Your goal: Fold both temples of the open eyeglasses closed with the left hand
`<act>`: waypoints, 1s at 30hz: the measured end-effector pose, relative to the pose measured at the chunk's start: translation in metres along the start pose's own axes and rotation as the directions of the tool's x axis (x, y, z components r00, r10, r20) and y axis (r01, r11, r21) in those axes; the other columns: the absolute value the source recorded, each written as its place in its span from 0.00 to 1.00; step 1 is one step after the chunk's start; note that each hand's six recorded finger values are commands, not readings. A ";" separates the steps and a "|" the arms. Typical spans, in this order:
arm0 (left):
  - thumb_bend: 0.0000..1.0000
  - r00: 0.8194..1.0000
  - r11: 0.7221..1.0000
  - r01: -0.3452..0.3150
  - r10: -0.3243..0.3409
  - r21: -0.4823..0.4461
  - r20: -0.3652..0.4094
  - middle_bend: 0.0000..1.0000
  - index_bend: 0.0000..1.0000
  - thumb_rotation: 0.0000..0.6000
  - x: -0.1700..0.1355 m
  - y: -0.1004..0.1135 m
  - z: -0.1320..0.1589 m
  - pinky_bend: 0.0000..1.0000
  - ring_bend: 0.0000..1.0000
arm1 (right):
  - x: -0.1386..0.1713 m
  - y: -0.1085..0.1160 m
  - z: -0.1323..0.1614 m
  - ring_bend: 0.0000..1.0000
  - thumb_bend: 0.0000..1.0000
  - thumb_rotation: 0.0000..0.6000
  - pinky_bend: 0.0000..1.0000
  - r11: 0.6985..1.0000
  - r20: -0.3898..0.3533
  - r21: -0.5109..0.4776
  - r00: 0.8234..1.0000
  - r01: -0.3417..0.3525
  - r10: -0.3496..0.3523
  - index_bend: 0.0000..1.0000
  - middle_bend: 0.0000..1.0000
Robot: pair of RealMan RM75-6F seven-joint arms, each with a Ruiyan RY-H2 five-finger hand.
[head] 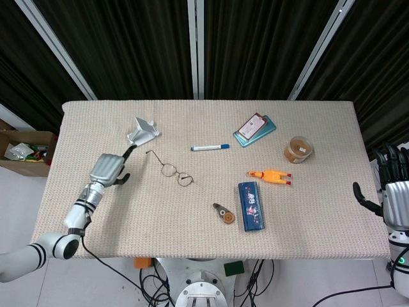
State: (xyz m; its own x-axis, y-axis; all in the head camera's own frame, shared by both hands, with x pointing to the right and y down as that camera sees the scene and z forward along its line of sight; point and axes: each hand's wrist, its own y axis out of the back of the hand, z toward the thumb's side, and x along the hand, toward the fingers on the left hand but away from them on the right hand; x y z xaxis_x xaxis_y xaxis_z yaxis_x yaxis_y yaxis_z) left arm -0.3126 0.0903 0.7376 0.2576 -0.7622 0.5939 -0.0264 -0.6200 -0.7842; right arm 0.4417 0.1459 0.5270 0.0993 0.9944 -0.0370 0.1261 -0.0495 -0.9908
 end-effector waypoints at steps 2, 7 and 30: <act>0.34 0.999 1.000 -0.005 0.005 -0.003 0.032 0.90 0.04 1.00 0.004 0.000 0.008 0.79 0.83 | 0.000 0.000 0.000 0.00 0.38 0.90 0.00 1.000 0.000 0.001 1.000 -0.001 0.001 0.00 0.00; 0.34 0.995 1.000 -0.023 0.022 0.005 0.102 0.91 0.04 1.00 0.011 0.004 0.028 0.79 0.83 | 0.000 -0.001 0.000 0.00 0.38 0.90 0.00 1.000 0.002 0.000 1.000 -0.005 0.005 0.00 0.00; 0.34 0.972 0.989 -0.001 -0.034 0.150 0.231 0.91 0.04 1.00 0.006 -0.012 0.099 0.80 0.83 | 0.004 -0.005 -0.008 0.00 0.38 0.90 0.00 1.000 0.014 -0.011 1.000 -0.016 0.016 0.00 0.00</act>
State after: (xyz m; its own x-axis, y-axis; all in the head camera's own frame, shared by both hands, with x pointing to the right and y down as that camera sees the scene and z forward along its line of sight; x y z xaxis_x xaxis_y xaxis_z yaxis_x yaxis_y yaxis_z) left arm -0.2154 0.1117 0.7326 0.4744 -0.6771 0.5626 0.1187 -0.5840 -0.8030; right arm 0.4494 0.1495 0.5325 0.0878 0.9946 -0.0547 0.1350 -0.0662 -0.9886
